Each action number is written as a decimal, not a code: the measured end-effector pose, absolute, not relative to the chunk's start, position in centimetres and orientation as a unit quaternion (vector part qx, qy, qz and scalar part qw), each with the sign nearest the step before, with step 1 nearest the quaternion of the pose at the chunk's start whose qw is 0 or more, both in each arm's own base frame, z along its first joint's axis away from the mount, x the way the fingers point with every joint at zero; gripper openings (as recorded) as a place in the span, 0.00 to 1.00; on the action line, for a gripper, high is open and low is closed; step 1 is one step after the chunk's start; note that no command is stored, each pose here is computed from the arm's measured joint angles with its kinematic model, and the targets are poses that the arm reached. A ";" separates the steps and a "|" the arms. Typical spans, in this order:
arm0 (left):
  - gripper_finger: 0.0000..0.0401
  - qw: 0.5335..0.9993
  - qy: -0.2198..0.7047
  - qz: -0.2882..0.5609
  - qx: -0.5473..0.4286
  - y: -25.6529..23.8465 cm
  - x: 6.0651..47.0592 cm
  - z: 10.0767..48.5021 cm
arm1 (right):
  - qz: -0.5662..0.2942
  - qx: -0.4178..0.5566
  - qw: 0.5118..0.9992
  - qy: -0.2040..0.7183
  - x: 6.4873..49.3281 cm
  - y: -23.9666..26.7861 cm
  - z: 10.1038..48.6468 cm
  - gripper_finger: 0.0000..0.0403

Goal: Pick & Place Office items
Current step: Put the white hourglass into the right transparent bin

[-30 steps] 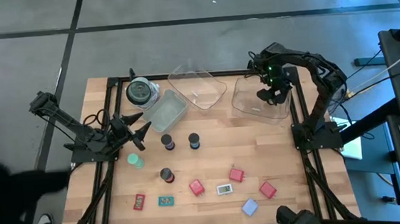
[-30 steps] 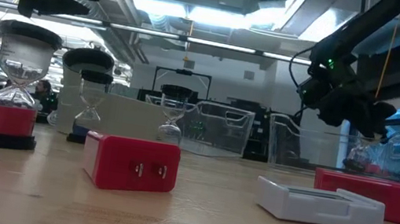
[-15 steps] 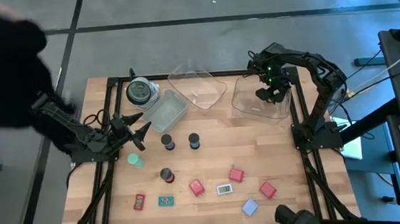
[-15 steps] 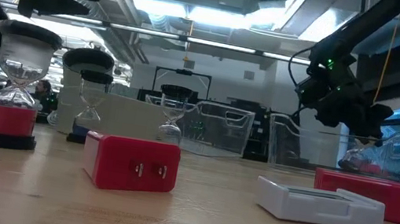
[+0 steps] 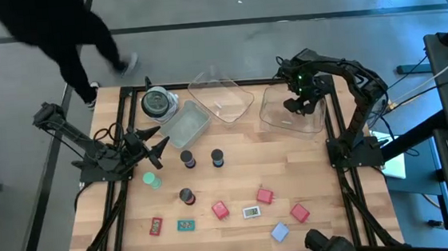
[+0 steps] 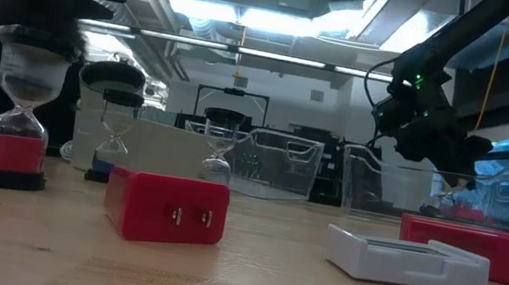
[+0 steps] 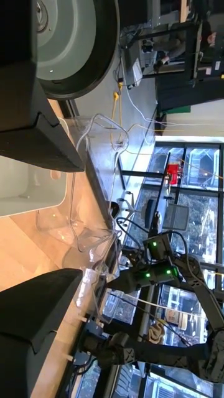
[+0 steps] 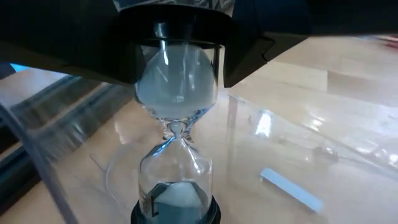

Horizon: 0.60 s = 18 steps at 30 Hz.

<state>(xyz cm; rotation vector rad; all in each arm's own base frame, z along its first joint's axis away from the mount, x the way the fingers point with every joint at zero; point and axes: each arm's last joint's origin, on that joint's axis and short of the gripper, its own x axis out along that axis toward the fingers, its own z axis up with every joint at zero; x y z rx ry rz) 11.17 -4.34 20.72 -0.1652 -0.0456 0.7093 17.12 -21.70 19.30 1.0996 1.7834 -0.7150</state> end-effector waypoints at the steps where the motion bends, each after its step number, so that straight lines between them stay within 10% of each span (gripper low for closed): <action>1: 0.66 0.934 -0.022 0.347 -0.081 -4.3 11.2 20.7 | -0.289 0.444 0.449 0.720 17.1 -21.7 19.3 0.54; 18: 0.66 0.934 -0.020 0.348 -0.075 -4.3 11.2 20.7 | -0.251 0.430 0.436 0.750 17.7 -22.0 17.5 0.54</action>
